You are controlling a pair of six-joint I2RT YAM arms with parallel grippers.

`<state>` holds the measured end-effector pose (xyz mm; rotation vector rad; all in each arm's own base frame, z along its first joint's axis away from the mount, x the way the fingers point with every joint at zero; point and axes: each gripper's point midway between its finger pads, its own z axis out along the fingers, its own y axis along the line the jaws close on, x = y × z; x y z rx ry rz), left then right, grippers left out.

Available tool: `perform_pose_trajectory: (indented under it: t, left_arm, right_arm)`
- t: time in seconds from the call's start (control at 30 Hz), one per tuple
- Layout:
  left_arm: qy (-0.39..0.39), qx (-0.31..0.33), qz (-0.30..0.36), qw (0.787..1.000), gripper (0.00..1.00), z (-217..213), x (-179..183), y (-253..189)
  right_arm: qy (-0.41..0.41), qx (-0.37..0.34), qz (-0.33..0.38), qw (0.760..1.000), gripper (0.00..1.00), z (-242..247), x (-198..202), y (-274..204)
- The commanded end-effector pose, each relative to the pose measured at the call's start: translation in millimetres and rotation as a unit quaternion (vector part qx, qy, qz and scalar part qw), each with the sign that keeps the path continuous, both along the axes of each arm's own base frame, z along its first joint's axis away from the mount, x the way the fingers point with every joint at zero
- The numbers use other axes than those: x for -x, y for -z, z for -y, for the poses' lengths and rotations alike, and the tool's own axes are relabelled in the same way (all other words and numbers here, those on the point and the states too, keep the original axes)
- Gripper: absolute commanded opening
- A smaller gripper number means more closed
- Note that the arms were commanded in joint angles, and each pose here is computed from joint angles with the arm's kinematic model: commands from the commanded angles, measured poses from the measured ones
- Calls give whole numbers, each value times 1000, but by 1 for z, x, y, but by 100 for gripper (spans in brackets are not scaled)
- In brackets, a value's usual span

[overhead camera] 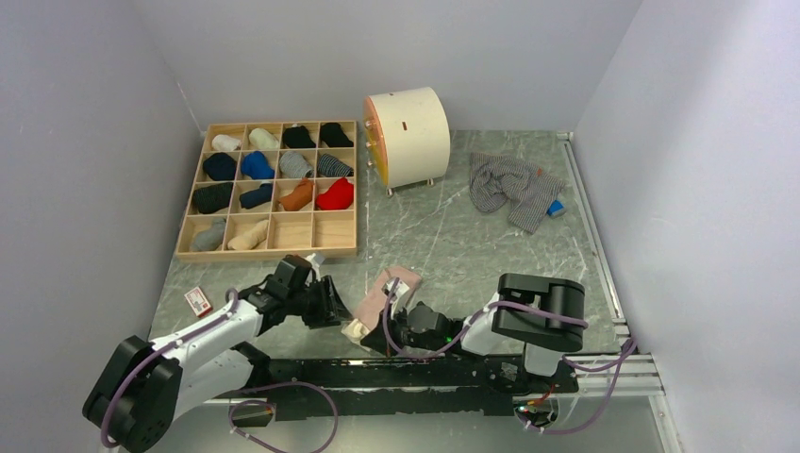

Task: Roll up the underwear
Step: Roll the underwear to the center of the board.

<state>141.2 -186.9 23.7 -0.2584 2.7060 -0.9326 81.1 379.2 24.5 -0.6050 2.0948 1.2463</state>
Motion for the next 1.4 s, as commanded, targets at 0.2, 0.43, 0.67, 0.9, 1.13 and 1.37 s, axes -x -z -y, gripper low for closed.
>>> perform_pose_trajectory:
  t: [0.2,0.43,0.67,0.9,1.13,1.37]
  left_arm:
    - [-12,-47,-14,999,85,-20,13,12]
    - [-4,-5,3,1000,77,-12,16,-2]
    - [18,23,-29,999,69,1,30,12]
    - [22,9,-39,999,40,5,33,20]
    - [8,-15,-38,999,5,0,28,23]
    - [3,-32,-40,999,5,-2,23,20]
  right_arm:
    - [23,13,-41,999,1,6,-9,12]
    - [15,3,-53,998,3,5,-9,10]
    - [12,6,-47,999,5,3,-11,11]
    - [14,5,-43,999,8,4,-12,9]
    - [-13,36,19,999,34,6,-16,-2]
    - [-18,143,207,968,49,17,-23,-29]
